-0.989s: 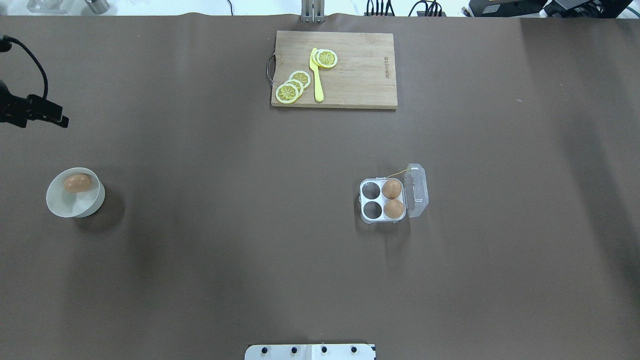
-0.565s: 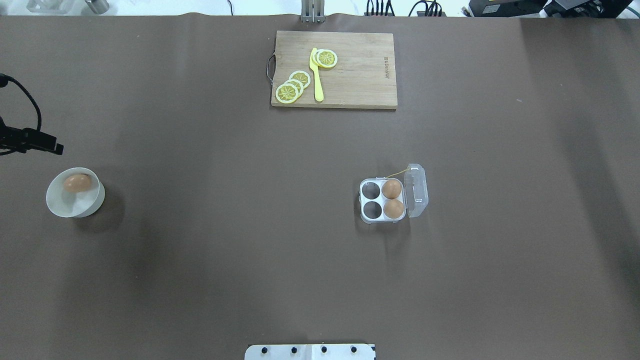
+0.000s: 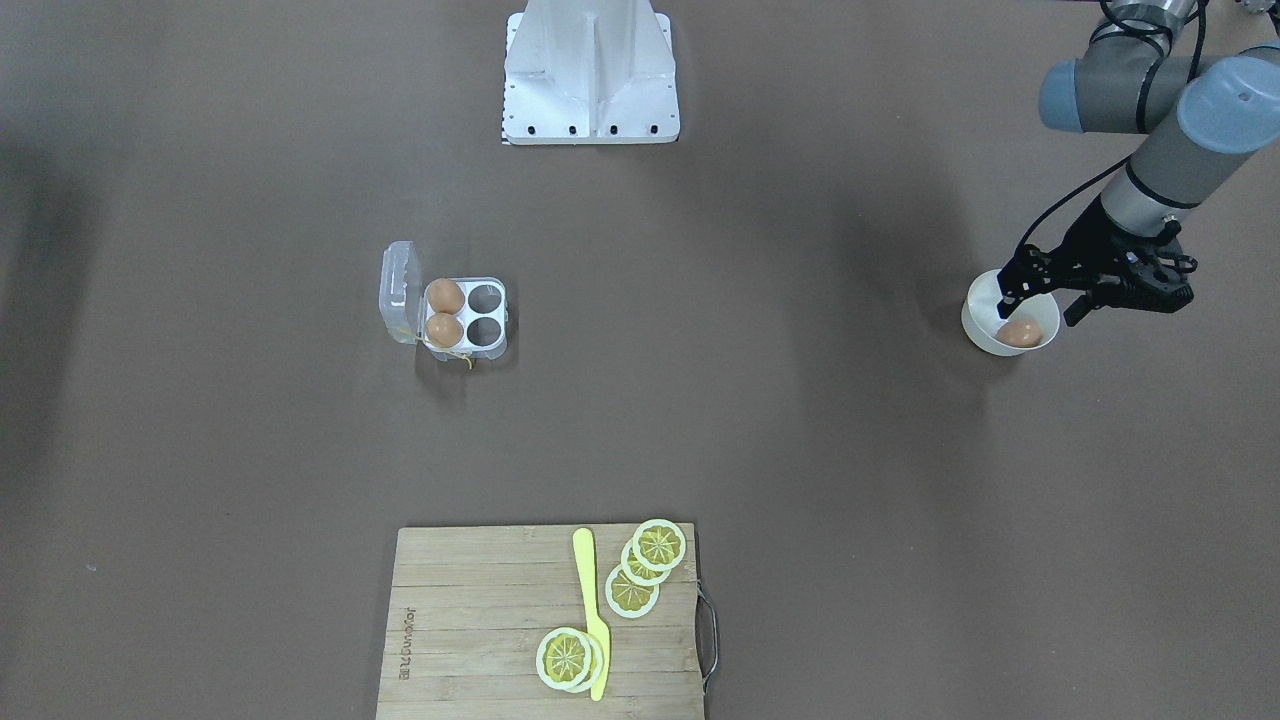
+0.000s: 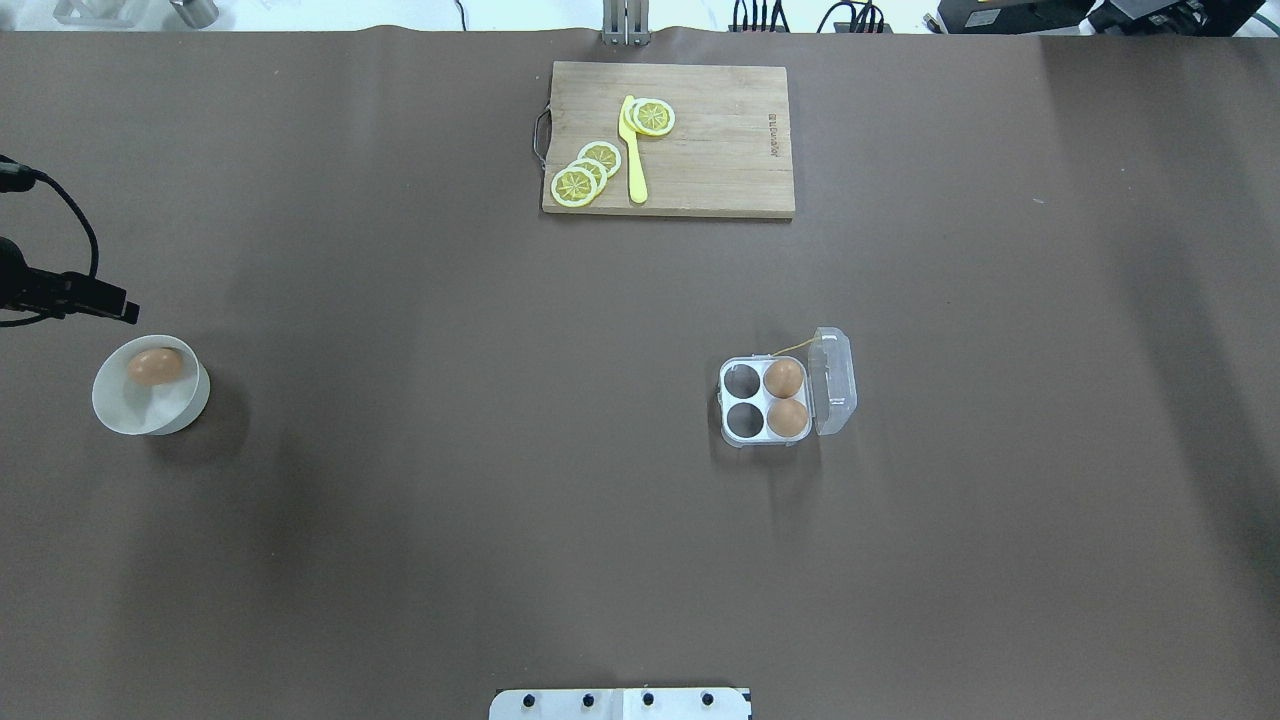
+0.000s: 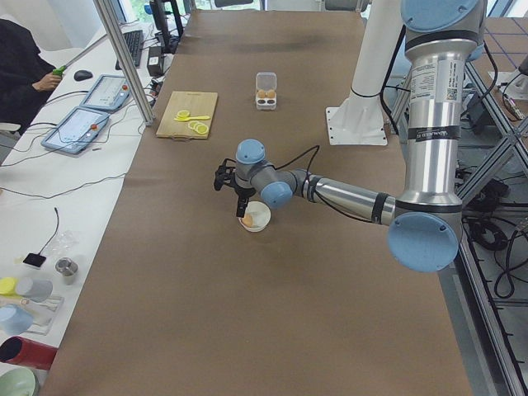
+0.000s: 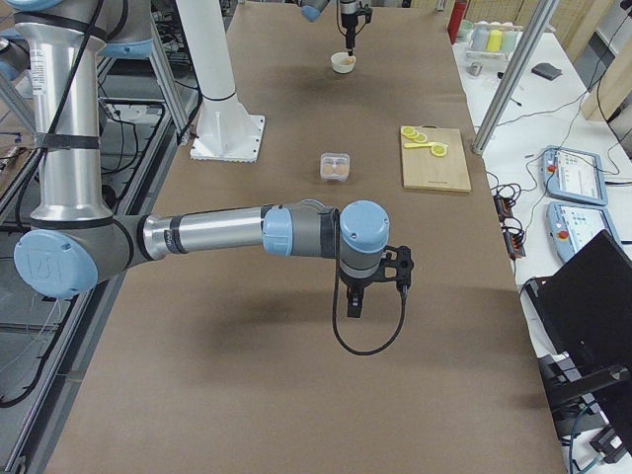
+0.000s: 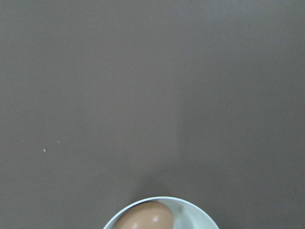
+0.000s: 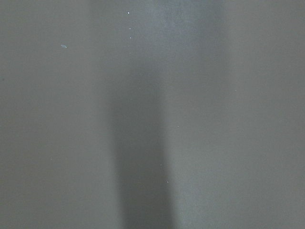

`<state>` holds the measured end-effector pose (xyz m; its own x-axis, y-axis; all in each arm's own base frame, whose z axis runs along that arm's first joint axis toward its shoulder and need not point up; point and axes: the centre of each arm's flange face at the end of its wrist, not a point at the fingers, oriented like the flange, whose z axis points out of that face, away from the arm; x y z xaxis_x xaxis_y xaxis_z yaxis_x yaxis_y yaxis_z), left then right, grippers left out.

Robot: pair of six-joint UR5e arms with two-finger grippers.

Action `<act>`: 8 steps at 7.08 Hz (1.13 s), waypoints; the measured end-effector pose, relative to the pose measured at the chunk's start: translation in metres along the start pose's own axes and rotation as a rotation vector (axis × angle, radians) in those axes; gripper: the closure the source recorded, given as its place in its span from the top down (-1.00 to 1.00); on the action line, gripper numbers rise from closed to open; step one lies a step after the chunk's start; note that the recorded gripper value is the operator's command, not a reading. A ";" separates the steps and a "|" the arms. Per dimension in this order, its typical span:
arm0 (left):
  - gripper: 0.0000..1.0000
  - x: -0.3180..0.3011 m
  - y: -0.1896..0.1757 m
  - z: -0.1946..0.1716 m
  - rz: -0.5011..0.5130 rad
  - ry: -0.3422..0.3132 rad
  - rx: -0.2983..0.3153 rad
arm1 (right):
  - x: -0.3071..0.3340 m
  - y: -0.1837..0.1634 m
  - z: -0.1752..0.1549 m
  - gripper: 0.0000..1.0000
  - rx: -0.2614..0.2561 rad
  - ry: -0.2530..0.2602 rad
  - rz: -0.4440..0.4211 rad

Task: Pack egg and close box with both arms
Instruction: 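Move the left gripper down over the brown egg in the white bowl, then lower the left gripper into the bowl and close on the brown egg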

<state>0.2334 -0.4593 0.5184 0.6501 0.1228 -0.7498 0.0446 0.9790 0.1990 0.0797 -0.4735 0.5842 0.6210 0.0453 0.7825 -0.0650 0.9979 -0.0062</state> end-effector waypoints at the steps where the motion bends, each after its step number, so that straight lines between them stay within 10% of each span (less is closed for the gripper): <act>1: 0.69 -0.002 0.003 0.003 0.000 -0.004 -0.003 | 0.000 0.000 0.001 1.00 -0.002 0.000 0.000; 8: 0.69 -0.008 0.018 0.026 0.012 -0.012 -0.039 | -0.001 -0.001 0.003 1.00 -0.005 0.002 -0.003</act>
<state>0.2484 -0.4470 0.5446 0.6598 0.1327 -0.7396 0.0070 0.9832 0.1827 0.0772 -0.4745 0.5854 0.6225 0.0419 0.7815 -0.0588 0.9982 -0.0067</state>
